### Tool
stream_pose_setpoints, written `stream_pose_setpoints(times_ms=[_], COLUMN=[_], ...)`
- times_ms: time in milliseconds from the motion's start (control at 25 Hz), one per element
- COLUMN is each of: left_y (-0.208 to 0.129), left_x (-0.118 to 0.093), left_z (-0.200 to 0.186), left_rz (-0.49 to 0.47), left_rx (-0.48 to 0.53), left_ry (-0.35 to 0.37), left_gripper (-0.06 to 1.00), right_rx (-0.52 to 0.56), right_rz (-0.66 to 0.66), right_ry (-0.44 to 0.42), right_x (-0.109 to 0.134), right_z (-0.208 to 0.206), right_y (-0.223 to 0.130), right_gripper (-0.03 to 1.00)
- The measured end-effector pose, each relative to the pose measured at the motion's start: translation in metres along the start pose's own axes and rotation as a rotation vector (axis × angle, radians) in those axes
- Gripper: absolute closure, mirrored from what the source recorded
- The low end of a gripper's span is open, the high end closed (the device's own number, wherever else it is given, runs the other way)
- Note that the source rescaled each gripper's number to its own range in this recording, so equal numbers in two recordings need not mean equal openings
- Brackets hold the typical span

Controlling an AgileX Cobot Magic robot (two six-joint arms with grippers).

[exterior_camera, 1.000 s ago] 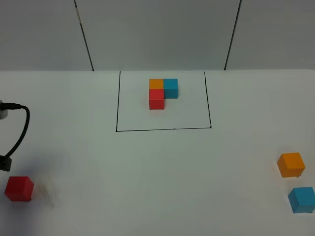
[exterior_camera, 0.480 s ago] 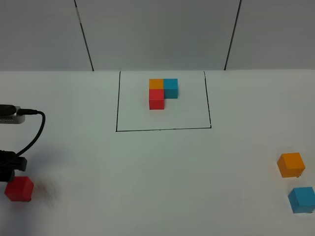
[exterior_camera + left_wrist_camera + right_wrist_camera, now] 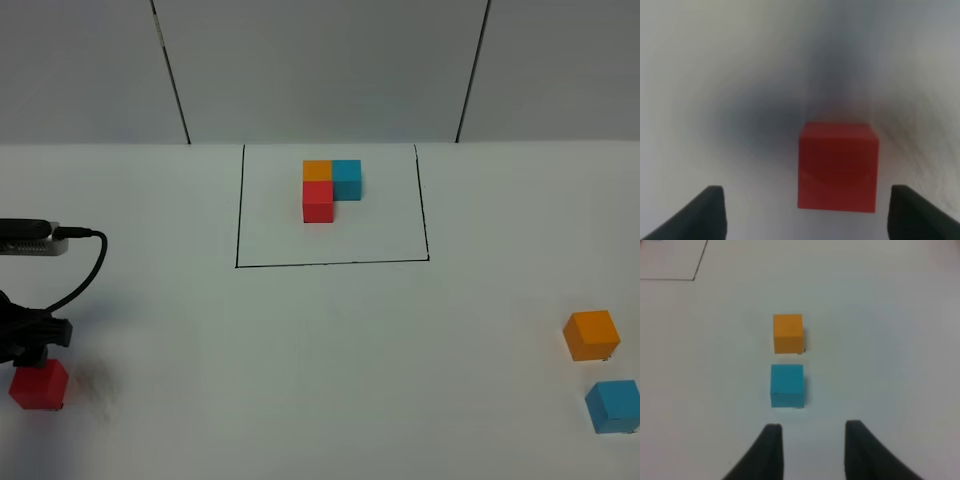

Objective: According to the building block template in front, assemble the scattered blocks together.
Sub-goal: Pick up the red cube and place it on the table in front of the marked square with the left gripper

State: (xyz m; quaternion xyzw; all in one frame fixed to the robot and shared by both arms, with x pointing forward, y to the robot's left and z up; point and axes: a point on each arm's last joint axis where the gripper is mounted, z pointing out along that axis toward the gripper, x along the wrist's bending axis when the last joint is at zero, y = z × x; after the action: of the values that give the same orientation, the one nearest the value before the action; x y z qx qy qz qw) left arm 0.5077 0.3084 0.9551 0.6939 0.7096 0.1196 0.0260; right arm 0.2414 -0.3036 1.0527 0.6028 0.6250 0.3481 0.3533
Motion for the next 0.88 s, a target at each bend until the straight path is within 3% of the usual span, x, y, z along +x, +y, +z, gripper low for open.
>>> stream_pose_setpoints(times_ms=[520,880], left_y=[0.0047,-0.0001], left_x=[-0.0046,-0.0042], left_z=[0.0077,0.008], left_rz=[-0.034,-0.034], left_rx=[-0.024,0.029], left_ry=[-0.039,-0.033], left_gripper=[0.25,0.25], right_rx=[0.0,0.0], right_rz=[0.0,0.0], right_ry=[0.0,0.0], right_x=[0.0,0.0], right_z=[0.0,0.0], right_y=[0.0,0.0], right_gripper=[0.97,0.97])
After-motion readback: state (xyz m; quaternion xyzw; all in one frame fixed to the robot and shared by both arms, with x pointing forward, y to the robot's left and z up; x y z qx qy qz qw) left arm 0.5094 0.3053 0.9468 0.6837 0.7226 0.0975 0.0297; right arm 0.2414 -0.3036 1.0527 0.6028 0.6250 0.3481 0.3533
